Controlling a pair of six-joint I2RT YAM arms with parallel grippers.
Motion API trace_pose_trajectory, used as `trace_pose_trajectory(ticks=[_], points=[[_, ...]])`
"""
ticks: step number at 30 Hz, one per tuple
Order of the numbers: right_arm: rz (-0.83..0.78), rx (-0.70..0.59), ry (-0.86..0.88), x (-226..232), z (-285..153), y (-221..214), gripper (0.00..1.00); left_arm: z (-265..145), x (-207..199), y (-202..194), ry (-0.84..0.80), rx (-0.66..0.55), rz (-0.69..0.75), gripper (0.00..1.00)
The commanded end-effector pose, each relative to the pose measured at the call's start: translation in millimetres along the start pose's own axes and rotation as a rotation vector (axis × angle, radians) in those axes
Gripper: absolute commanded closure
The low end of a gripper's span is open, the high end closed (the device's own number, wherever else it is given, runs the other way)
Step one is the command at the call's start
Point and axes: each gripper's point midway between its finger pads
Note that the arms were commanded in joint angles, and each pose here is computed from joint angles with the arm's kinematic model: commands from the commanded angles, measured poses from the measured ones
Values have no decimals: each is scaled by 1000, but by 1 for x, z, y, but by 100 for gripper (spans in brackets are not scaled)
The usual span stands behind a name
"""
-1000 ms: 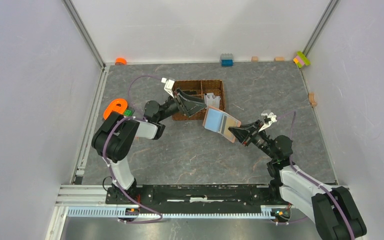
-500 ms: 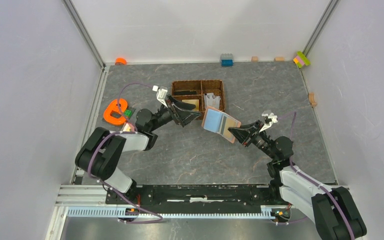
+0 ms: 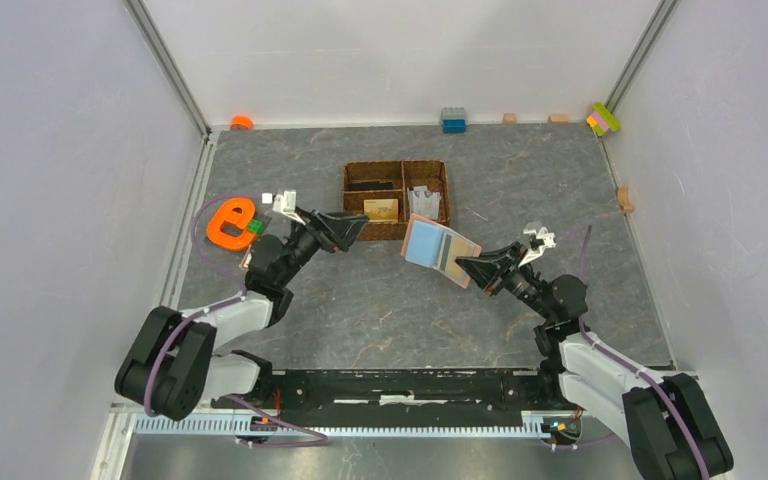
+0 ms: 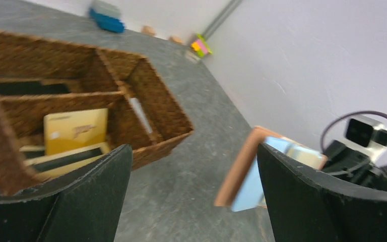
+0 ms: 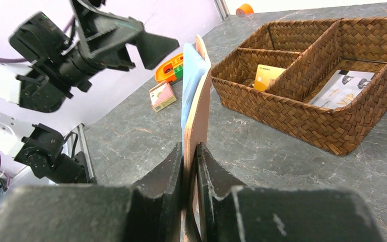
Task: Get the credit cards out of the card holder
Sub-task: Remove the credit card from the card holder.
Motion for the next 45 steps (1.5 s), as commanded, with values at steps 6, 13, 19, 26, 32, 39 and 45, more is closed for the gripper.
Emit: trace_pose_trajectory(ticks=[6, 13, 19, 26, 32, 39, 45], points=[[-36, -51, 75, 18, -2, 12, 97, -2, -31, -16, -202, 9, 103, 0], [-32, -54, 97, 24, -3, 13, 97, -4, -67, -39, -357, 63, 202, 3], [-21, -7, 151, 32, -1, 8, 97, 6, -81, -61, -432, 118, 224, 12], [-1, 4, 166, 33, 1, 6, 98, 9, -91, -71, -487, 153, 213, 40], [8, 13, 171, 33, 2, 5, 98, 10, -100, -80, -541, 184, 191, 40], [6, 14, 157, 29, 4, 5, 100, 9, -106, -82, -583, 190, 175, 87], [-6, 17, 85, 12, 8, 3, 100, 5, -126, -88, -689, 198, 156, 98]])
Point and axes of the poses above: each gripper's point midway between its finger pads, its own z axis out along the fingers, its own x axis along the line the jaws close on, y = z × x, and after that the axes turned 10 degrees about z, right-handed
